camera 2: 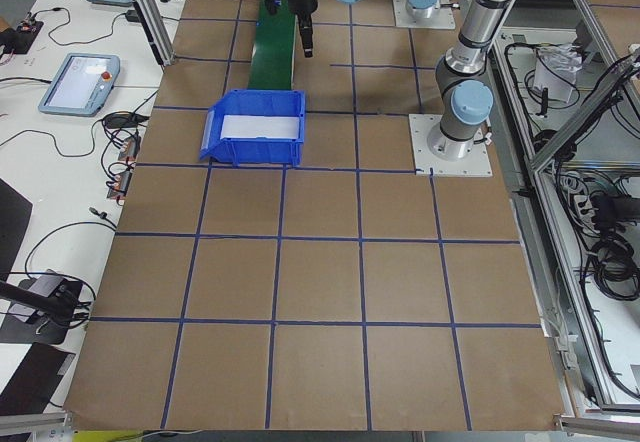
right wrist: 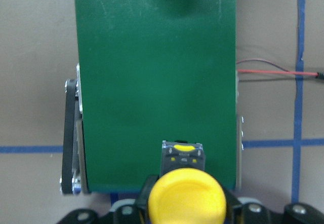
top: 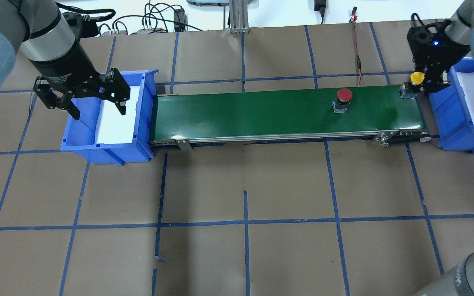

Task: Transport two buttons from left to right
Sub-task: 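Carry the yellow button into the blue bin and release it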

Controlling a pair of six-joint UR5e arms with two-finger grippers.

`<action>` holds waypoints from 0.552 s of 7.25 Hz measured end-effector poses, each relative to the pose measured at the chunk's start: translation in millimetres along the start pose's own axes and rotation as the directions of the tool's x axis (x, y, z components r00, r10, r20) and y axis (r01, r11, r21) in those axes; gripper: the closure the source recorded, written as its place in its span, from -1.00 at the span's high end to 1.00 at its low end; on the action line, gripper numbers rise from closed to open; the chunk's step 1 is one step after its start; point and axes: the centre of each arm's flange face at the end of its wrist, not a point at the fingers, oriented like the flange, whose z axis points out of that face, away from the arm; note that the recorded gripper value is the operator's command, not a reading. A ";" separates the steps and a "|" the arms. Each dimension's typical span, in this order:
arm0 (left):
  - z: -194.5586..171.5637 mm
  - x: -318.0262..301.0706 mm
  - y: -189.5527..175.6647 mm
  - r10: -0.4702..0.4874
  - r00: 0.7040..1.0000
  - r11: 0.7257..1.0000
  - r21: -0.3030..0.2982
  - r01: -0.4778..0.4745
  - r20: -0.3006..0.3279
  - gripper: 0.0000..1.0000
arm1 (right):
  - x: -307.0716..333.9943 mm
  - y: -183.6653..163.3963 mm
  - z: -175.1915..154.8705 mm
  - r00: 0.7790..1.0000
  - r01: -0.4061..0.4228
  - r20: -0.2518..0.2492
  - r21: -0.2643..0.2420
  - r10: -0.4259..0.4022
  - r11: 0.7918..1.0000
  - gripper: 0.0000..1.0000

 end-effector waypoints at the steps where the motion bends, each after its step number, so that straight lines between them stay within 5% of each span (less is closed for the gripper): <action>1: 0.0 0.0 0.0 0.000 1.000 1.000 0.000 0.000 0.000 1.00 | 1.0 39.3 -30.1 1.000 0.003 -0.009 -0.005 -0.003 1.000 -0.84; 3: -0.4 -0.5 -0.2 0.000 1.000 1.000 0.001 0.000 0.000 1.00 | -6.6 135.0 -48.0 0.999 0.020 -0.043 -0.032 -0.022 0.999 -0.83; 4: -0.5 -0.7 -0.3 0.000 1.000 1.000 0.001 0.000 0.000 1.00 | -4.1 169.3 -30.3 0.998 0.037 -0.056 -0.045 -0.040 0.998 -0.81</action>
